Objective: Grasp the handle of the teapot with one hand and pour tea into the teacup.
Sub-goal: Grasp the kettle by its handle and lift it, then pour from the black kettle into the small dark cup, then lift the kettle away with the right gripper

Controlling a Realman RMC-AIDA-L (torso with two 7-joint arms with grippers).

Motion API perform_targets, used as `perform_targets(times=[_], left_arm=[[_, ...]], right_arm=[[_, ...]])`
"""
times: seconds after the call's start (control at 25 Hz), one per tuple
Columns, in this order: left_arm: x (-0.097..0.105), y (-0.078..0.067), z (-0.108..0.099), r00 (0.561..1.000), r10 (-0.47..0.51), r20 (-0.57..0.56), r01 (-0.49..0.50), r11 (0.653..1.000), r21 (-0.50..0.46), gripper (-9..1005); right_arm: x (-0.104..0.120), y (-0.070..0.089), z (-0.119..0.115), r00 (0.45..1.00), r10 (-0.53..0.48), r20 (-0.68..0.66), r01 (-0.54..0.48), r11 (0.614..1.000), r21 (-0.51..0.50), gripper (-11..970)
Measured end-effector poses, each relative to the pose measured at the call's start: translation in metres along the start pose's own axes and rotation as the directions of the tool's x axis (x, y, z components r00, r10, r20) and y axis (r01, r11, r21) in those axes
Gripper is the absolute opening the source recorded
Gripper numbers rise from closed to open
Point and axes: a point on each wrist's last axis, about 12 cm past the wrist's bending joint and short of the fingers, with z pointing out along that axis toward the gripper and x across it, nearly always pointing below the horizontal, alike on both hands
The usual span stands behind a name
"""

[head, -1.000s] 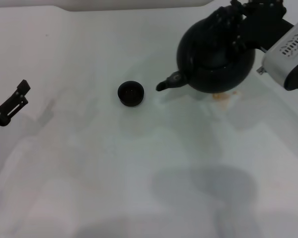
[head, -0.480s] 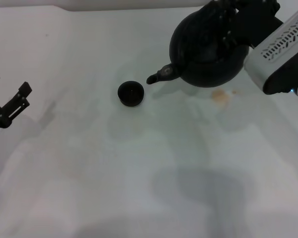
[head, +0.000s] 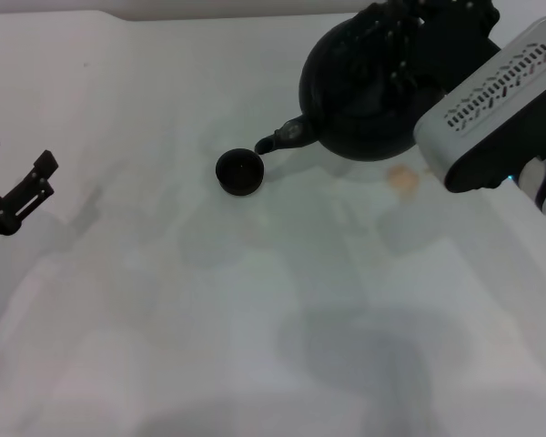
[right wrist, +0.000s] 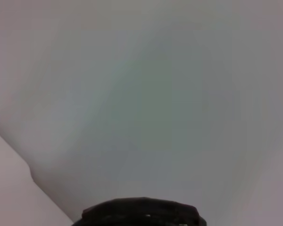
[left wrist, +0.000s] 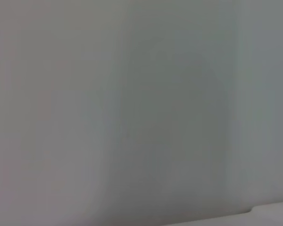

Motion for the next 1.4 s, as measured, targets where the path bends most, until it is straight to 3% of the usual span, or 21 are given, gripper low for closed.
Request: perform_targets(times=[0.28,0.84,1.4], left_arm=[[-0.002,-0.001,0.000,1.000,0.005,0.013,-0.005,1.000,0.014,860],[-0.003,-0.006,-0.001,1.000,0.017,0.015,-0.018,0.997,0.070,859],[-0.002,-0.006,-0.005,1.000,0.018,0.006,-0.019,0.998,0.068,858]], right_arm=[[-0.001,0.009,-0.001,1.000,-0.014,-0.007,0.014,1.000,0.020,108],[0.007,0.011,0.006,0.999,-0.021,-0.037,0.023,0.999,0.044,108],[0.008,0.016,0.021,0.995,0.028,-0.095,-0.019,0.995,0.097,107]])
